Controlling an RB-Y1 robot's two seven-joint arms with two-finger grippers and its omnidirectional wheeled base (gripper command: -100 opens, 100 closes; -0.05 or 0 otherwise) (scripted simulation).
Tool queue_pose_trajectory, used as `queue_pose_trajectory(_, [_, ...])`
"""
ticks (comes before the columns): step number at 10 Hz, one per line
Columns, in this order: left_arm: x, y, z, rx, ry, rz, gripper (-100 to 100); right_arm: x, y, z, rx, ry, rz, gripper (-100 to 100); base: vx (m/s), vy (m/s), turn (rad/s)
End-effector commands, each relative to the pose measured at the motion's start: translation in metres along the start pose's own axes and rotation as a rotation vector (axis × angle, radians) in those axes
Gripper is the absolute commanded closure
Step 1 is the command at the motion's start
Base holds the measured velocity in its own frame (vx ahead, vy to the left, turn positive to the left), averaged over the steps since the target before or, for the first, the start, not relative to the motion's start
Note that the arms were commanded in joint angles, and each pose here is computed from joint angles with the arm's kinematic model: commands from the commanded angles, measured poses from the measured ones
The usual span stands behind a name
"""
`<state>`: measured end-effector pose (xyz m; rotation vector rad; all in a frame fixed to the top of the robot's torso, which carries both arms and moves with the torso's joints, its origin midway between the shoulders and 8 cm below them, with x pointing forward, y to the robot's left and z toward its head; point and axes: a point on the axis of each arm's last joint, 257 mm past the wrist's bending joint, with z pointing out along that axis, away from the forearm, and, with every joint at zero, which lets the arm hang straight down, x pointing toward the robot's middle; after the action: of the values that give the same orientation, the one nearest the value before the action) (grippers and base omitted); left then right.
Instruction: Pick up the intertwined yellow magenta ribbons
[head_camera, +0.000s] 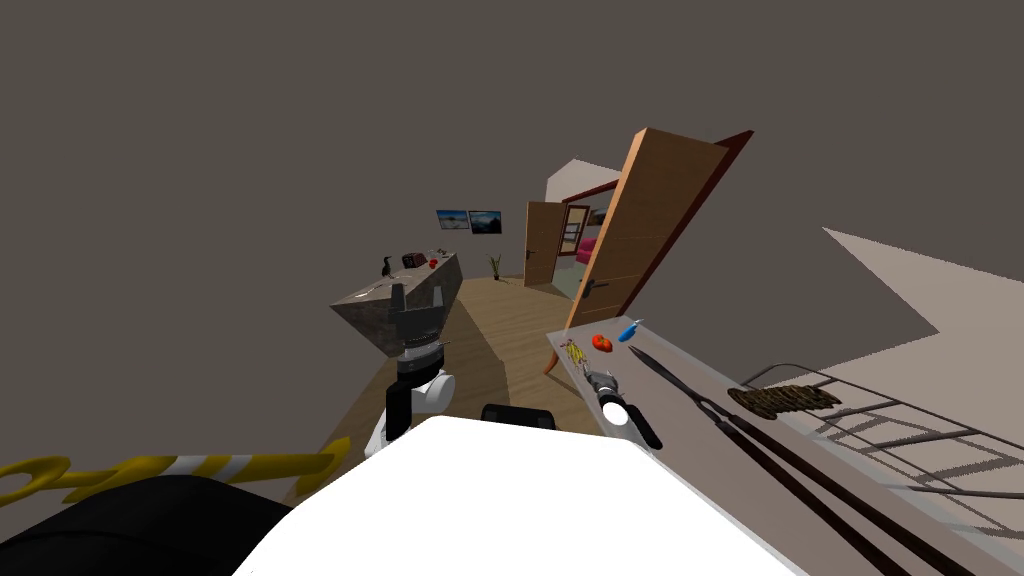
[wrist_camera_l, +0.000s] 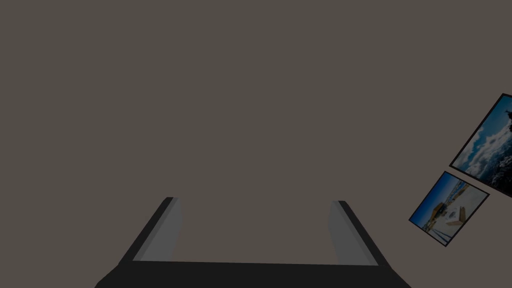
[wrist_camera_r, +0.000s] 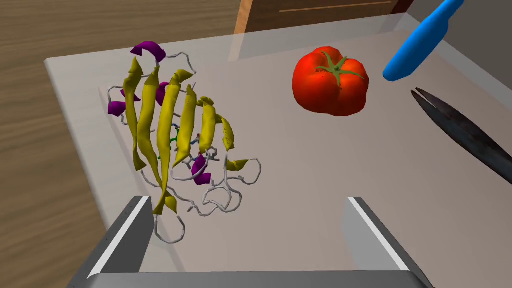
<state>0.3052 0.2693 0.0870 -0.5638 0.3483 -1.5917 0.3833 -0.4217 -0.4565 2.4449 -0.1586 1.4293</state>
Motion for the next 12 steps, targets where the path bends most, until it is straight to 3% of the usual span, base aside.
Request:
queue_pose_trajectory(1, [0.0,0.0,0.0,0.0,0.0,0.0,0,-0.014,-0.004,0.002,0.008,-0.032,0.048,-100,0.019,-0.006,0.005])
queue_pose_trajectory(2, [0.0,0.0,0.0,0.0,0.0,0.0,0,-0.03,-0.009,0.002,0.022,-0.072,0.112,-100,0.024,-0.006,0.012])
queue_pose_trajectory(3, [0.0,0.0,0.0,0.0,0.0,0.0,0,-0.032,-0.009,0.002,0.022,-0.076,0.121,-100,0.023,-0.008,0.008])
queue_pose_trajectory(5, [0.0,0.0,0.0,0.0,0.0,0.0,0,-0.064,-0.02,-0.001,0.045,-0.154,0.25,-100,0.038,-0.023,0.023])
queue_pose_trajectory(6, [0.0,0.0,0.0,0.0,0.0,0.0,0,-0.064,-0.02,-0.002,0.044,-0.154,0.263,-100,0.037,-0.018,0.016])
queue_pose_trajectory(7, [0.0,0.0,0.0,0.0,0.0,0.0,0,-0.078,-0.026,-0.004,0.053,-0.188,0.33,-100,0.043,-0.029,0.027])
queue_pose_trajectory(9, [0.0,0.0,0.0,0.0,0.0,0.0,0,-0.078,-0.026,-0.004,0.053,-0.188,0.33,-100,0.026,-0.016,0.011])
queue_pose_trajectory(11, [0.0,0.0,0.0,0.0,0.0,0.0,0,-0.102,-0.039,-0.01,0.068,-0.248,0.445,-100,0.04,-0.028,0.04])
queue_pose_trajectory(12, [0.0,0.0,0.0,0.0,0.0,0.0,0,-0.102,-0.039,-0.01,0.07,-0.25,0.427,-100,0.049,-0.033,0.025])
